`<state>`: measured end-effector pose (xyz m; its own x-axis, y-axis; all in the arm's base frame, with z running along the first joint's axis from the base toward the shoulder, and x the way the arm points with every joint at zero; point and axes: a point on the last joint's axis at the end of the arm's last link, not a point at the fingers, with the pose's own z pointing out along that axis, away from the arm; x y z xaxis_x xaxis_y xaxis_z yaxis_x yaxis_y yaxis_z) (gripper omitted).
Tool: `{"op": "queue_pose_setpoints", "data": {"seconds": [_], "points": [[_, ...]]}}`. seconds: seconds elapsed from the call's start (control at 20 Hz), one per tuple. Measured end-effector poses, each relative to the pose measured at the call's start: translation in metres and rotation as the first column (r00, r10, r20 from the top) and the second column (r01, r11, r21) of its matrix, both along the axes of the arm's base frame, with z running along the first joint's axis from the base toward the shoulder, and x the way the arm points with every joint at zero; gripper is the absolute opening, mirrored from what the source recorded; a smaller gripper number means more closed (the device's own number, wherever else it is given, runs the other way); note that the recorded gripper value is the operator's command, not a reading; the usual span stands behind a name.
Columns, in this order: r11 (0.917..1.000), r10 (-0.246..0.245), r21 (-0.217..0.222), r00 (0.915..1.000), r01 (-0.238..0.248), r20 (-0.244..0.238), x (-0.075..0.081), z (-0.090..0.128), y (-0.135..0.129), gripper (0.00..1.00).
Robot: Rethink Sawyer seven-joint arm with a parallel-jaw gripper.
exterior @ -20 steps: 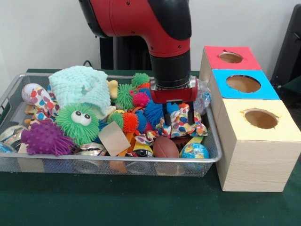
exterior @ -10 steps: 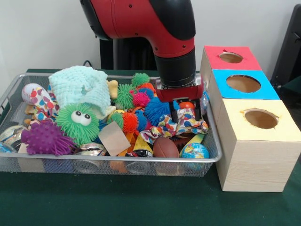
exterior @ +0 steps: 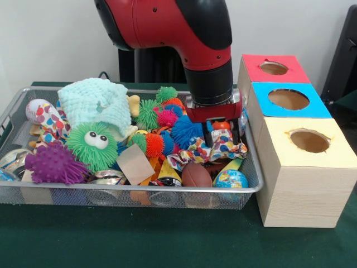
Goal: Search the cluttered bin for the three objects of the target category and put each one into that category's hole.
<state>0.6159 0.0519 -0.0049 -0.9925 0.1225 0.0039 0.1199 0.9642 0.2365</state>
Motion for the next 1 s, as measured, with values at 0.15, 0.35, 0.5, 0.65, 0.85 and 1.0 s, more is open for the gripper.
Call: {"op": "queue_pose_setpoints", "data": {"seconds": [0.15, 0.35, 0.5, 0.65, 0.85, 1.0], "points": [[0.9992, 0.02, -0.034, 0.9995, -0.02, 0.025, -0.002, -0.002, 0.01, 0.0], [0.9969, 0.048, -0.063, 0.9983, -0.046, 0.032, -0.006, -0.003, 0.021, 0.0], [0.9941, 0.071, -0.084, 0.9969, -0.068, 0.035, -0.009, -0.001, 0.03, 0.0], [0.9911, 0.086, -0.105, 0.9957, -0.082, 0.034, -0.011, 0.001, 0.034, 0.0], [0.9878, 0.096, -0.126, 0.9948, -0.091, 0.034, -0.013, 0.004, 0.034, 0.0], [0.984, 0.107, -0.147, 0.9936, -0.1, 0.037, -0.015, 0.008, 0.035, 0.0]]}}
